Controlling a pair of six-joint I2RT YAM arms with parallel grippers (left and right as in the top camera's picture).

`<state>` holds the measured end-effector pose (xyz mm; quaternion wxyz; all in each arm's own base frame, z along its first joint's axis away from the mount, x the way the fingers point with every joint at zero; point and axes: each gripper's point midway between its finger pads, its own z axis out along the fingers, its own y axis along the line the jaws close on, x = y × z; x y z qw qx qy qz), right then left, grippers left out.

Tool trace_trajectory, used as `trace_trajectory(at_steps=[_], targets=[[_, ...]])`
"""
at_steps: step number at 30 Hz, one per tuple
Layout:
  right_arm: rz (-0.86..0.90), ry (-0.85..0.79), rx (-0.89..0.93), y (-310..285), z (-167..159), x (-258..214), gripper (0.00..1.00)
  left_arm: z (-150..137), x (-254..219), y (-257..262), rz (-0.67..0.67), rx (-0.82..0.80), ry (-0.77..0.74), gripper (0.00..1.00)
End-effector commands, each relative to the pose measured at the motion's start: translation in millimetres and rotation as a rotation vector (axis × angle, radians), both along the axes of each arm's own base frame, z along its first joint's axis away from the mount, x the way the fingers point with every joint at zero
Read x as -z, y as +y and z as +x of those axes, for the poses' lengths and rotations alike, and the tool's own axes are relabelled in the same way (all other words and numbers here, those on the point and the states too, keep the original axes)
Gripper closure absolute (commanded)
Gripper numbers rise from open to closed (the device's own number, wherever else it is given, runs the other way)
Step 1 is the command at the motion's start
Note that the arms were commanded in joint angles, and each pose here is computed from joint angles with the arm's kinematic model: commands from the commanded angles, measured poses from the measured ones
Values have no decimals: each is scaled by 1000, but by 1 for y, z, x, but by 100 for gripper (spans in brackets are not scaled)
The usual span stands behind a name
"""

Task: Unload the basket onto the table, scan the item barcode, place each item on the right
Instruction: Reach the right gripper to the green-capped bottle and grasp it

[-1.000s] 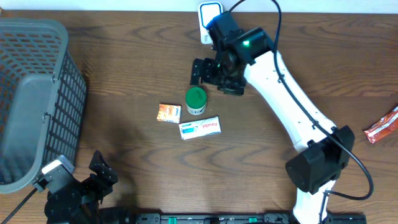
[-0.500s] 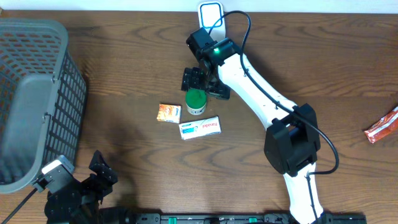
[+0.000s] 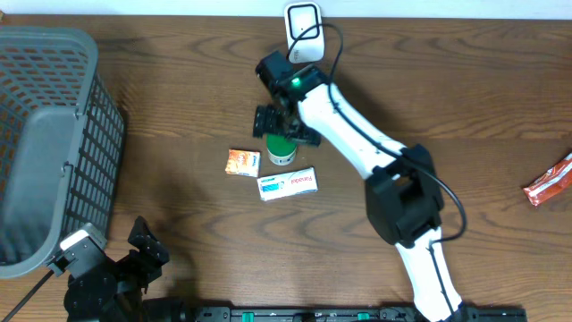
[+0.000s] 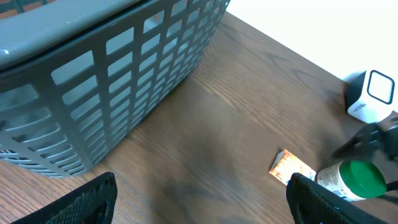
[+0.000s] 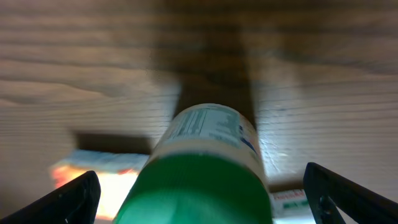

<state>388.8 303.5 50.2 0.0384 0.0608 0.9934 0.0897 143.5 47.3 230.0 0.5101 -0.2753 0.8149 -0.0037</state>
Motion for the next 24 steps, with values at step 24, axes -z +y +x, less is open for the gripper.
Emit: trace_trajectory(at_steps=[24], targets=[[-107,48,-44,-4,-16,29,25,-1,0,2,-3,-16,0,13]])
